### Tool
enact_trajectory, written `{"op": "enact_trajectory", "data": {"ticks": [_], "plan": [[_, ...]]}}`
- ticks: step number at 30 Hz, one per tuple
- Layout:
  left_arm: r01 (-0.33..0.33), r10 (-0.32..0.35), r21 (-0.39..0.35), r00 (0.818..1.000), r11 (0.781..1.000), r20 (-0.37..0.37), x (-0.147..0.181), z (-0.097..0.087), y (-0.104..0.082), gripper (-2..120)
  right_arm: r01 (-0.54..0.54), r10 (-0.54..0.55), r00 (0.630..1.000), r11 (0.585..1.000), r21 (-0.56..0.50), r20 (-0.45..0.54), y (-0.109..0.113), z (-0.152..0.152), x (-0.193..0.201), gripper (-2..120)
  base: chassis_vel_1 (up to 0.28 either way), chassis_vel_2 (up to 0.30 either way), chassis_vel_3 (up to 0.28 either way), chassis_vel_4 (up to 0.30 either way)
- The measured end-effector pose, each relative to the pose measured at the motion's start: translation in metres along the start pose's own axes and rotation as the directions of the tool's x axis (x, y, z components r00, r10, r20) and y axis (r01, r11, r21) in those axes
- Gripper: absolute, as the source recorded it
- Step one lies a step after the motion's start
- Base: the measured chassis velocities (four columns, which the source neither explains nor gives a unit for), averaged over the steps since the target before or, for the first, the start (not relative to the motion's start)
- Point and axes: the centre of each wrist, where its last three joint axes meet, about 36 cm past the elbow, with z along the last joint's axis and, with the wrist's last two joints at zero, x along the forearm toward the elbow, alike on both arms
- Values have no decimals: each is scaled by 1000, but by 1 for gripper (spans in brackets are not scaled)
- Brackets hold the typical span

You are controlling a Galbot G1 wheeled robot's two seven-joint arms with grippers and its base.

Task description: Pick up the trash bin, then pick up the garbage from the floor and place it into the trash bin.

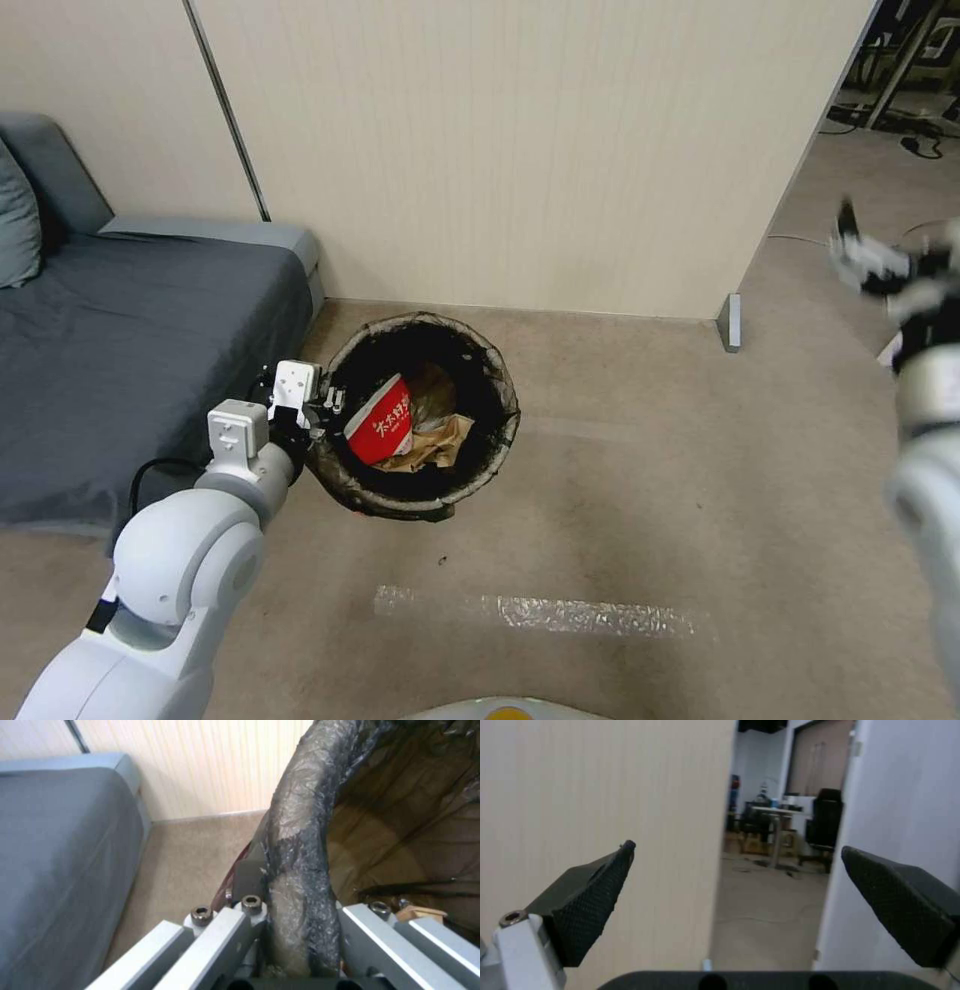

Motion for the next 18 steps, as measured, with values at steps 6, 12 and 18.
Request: {"op": "enact_trajectory", "data": {"ticks": [6,12,18], "plan": [[32,-32,-10,999,999,-10,0,5,-2,1,-34,34,999,999,31,-1,8,30,19,100,0,0,0,0],[44,-44,-21,999,999,-24,0,10,-3,1,-49,49,999,999,7,-23,17,43,27,100,0,0,0,0],[48,-49,-24,998,999,-26,2,11,-1,1,-54,54,998,999,-4,-29,25,52,35,100,0,0,0,0]]}}
